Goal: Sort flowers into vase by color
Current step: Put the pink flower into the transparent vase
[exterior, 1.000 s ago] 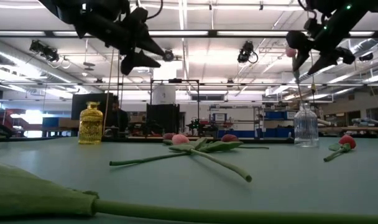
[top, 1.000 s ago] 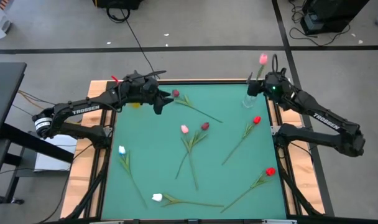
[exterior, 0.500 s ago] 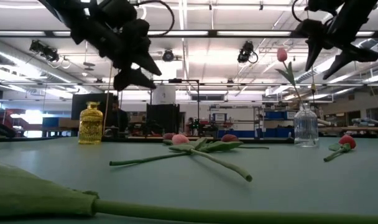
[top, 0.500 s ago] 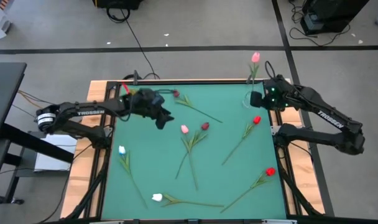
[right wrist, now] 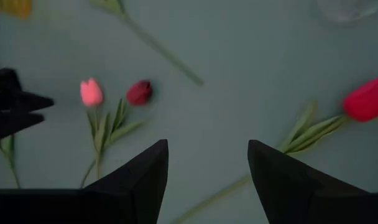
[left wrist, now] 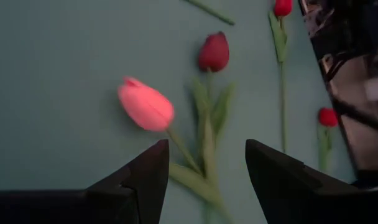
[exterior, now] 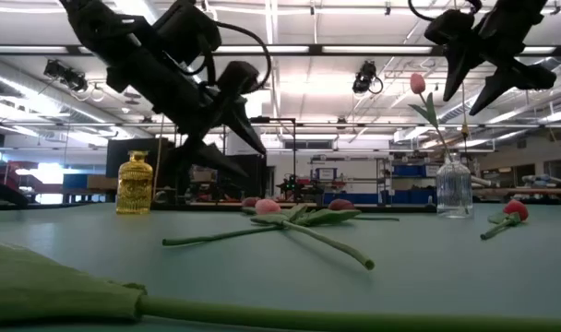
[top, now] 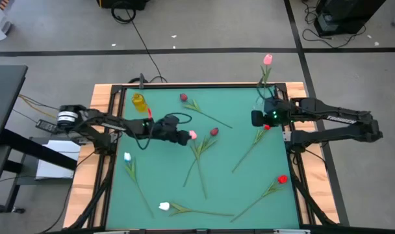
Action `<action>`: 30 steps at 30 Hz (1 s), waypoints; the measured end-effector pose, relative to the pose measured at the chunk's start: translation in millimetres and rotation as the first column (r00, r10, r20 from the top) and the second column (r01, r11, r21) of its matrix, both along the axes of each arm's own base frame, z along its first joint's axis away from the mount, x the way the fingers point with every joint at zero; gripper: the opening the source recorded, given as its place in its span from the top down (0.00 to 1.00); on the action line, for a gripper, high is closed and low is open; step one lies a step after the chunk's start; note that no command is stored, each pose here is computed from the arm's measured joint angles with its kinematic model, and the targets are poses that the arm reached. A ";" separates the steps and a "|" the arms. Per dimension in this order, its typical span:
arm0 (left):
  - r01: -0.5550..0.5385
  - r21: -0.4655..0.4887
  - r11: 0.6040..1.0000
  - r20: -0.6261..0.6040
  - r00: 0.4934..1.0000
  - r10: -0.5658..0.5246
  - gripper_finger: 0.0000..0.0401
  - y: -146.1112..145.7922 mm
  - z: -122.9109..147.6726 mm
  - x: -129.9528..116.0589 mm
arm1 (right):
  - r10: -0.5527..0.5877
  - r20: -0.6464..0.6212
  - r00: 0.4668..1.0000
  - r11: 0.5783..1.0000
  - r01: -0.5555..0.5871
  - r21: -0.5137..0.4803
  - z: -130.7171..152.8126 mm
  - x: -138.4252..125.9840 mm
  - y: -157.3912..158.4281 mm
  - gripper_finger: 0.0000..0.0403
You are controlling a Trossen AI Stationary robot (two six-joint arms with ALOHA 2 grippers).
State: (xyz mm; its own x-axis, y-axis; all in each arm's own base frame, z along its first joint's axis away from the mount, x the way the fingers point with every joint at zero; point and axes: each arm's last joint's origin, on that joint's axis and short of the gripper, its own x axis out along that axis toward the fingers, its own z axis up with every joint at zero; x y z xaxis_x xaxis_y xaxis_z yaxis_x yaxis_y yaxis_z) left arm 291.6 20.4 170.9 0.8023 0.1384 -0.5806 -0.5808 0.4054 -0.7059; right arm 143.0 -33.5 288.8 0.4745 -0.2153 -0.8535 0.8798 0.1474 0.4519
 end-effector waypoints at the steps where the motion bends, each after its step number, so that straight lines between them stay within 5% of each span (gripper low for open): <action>1: -0.004 -0.023 1.000 -0.007 1.000 0.004 0.46 -3.6 -3.2 3.6 | 0.023 0.004 1.000 1.000 -0.023 0.003 -0.6 3.3 2.4 0.43; 6: -0.021 -0.088 0.996 -0.048 0.999 0.017 0.49 -20.5 -8.8 24.7 | 0.137 0.003 0.991 0.990 -0.137 0.025 -2.7 11.2 16.6 0.43; 11: -0.059 -0.056 0.997 -0.170 0.984 0.048 0.56 -31.9 -15.8 45.7 | 0.211 0.002 0.978 0.977 -0.211 0.012 -2.1 10.6 27.8 0.43; 20: -0.131 -0.042 0.990 -0.281 0.953 0.114 0.61 -15.7 -29.8 79.3 | 0.309 -0.011 0.951 0.951 -0.309 -0.005 -2.0 9.3 37.1 0.43; 30: -0.132 -0.010 0.991 -0.363 0.924 0.119 0.72 -7.4 -34.9 82.2 | 0.353 -0.033 0.935 0.935 -0.354 -0.004 -2.0 3.0 48.1 0.43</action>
State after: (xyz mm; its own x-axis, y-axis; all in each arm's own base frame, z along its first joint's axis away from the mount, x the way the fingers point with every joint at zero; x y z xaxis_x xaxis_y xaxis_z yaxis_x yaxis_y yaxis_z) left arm 373.8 13.0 136.0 0.5153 0.1999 -0.8334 -0.8431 0.2927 -0.4511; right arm 145.9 14.5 286.8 0.4947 -0.0464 -0.8678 0.7836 0.4555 0.4224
